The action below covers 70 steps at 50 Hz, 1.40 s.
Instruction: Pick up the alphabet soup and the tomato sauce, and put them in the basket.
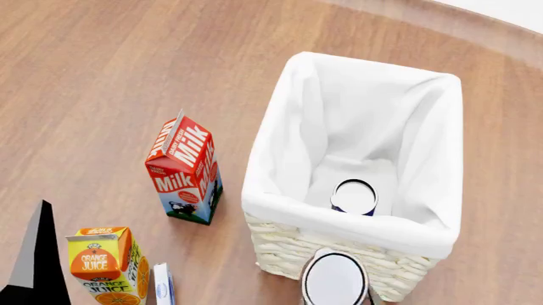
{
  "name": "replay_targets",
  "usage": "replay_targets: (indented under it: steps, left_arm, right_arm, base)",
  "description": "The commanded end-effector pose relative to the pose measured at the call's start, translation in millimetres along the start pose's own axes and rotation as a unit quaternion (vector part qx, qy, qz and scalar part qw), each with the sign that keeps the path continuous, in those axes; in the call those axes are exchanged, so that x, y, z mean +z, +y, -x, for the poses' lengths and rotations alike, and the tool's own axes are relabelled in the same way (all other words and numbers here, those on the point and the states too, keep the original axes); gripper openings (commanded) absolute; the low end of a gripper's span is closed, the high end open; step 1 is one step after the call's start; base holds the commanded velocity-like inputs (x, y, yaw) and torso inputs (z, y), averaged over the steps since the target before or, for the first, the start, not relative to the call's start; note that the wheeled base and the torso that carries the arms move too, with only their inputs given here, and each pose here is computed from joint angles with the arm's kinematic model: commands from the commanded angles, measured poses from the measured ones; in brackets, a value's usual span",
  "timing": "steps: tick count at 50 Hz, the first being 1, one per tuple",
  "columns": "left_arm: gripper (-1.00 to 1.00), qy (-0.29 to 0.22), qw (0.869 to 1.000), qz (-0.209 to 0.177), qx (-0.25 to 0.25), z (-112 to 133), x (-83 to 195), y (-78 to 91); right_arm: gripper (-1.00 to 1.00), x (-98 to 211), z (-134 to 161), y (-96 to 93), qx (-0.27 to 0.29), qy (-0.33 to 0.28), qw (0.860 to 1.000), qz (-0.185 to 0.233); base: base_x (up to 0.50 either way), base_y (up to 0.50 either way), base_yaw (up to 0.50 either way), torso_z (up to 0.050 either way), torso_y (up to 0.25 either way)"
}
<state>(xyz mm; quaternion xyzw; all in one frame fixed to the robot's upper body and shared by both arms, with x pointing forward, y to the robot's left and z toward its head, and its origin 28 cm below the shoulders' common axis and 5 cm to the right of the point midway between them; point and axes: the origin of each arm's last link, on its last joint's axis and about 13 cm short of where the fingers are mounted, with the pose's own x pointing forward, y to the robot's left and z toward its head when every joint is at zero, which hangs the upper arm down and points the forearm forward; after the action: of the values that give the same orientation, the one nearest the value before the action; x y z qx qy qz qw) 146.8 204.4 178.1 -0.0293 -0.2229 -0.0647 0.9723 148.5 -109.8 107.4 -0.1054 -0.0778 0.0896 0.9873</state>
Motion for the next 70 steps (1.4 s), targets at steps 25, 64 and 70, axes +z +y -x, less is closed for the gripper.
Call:
replay_targets:
  steps: [25,64,70]
  left_arm:
    - [1.0,0.001,1.0,-0.002,0.001,0,0,0.5]
    - [1.0,0.006,1.0,-0.001,0.005,0,-3,1.4]
    - [1.0,0.007,1.0,0.0,0.004,0,-5,1.6]
  right_arm:
    - [-1.0,58,-13,-47.8,-0.055,-0.045,0.996,0.063]
    - [-1.0,119,-54,-93.6,-0.016,0.024,0.991,0.134]
    - [-1.0,126,-67,-100.1,0.005,0.054,0.986,0.157]
  base:
    - [0.0,0.0,0.0,0.0,0.0]
    - [0.0,0.0,0.0,0.0,0.0]
    - [0.0,0.0,0.0,0.0,0.0]
